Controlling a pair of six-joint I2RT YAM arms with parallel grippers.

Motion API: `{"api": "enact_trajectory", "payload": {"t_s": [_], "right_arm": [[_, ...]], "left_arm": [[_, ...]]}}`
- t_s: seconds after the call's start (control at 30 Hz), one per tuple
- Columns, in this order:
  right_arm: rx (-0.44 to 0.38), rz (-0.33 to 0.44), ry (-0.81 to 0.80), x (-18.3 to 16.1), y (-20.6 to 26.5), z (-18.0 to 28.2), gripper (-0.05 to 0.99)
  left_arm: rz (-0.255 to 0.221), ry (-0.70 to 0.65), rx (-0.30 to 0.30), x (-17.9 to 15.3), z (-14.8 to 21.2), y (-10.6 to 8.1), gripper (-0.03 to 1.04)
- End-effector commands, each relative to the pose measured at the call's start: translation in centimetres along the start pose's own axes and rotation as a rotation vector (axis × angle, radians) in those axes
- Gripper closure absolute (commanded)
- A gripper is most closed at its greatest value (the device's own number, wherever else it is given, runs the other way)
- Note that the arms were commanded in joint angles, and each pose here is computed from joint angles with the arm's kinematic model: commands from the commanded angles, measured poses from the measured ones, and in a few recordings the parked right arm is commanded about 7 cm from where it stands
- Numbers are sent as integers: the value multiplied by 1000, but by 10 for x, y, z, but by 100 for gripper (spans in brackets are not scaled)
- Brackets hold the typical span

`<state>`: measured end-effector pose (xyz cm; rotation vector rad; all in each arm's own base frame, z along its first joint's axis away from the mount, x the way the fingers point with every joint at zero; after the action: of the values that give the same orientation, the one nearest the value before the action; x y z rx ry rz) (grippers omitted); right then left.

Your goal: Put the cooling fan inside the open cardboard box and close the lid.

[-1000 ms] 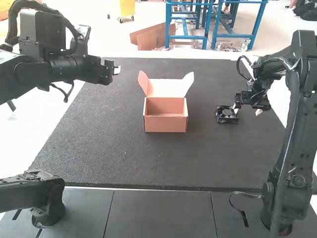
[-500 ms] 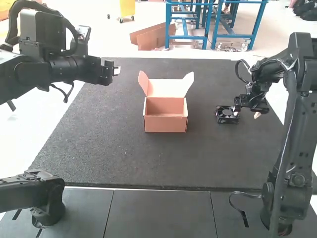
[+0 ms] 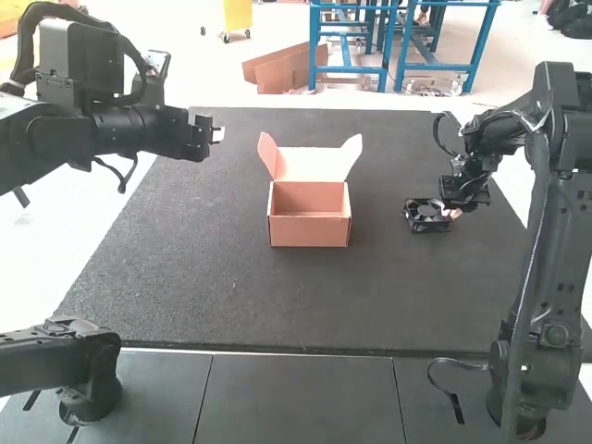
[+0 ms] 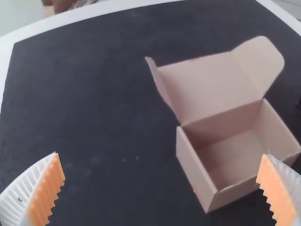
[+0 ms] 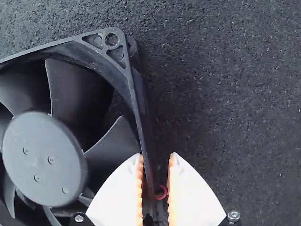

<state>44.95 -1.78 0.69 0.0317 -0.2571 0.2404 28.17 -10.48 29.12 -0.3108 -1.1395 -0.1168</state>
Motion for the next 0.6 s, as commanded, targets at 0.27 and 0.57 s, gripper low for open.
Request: {"api": "enact_trajectory", "payload": {"t_s": [0.27, 0.57], "right_arm": [[35, -11, 40, -8, 14, -16, 95], [50, -63, -150, 38, 12, 55, 95]], "left_arm": [[10, -11, -12, 6, 3, -3, 4], [8, -2, -10, 2, 1, -2, 4]]}}
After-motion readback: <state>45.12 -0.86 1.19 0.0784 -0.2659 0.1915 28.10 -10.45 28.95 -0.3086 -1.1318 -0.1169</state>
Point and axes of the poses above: each hand's point on the last joint's axis, 136 mm out from that joint toward the fingers, its own z axis back along the fingers, its own y axis along the line the jaws close on, x = y × z, the point moved 1 cm from there along z, back along the fingers, and after that the axes turned 13 degrees about z, right-handed, at the moved point
